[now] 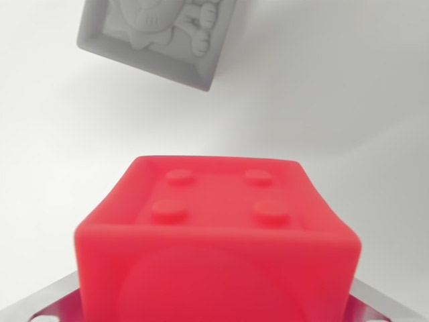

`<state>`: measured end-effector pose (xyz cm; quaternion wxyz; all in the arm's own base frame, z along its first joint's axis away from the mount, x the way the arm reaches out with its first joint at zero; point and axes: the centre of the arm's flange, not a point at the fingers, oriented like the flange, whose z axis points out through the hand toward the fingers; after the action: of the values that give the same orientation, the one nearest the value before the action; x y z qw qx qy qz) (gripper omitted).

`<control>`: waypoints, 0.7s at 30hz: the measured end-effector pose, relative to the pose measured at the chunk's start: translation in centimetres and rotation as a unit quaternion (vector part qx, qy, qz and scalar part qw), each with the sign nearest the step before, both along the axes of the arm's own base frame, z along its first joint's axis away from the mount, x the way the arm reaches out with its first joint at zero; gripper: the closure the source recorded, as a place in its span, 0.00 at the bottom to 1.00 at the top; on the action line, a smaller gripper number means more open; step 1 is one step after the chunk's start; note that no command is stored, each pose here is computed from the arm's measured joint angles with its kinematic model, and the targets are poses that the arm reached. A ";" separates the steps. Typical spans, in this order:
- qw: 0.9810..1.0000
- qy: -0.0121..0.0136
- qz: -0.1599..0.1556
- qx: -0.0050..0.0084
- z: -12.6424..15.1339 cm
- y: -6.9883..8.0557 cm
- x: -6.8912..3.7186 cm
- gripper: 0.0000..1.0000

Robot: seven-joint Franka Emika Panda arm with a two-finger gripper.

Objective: Destack cube

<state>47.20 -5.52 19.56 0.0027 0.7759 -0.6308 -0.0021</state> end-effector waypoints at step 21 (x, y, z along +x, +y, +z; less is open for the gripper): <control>1.000 -0.001 0.000 0.000 -4.8 0.0 0.0 1.00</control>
<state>47.16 -5.48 14.73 0.0025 0.7762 -0.6305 -0.0013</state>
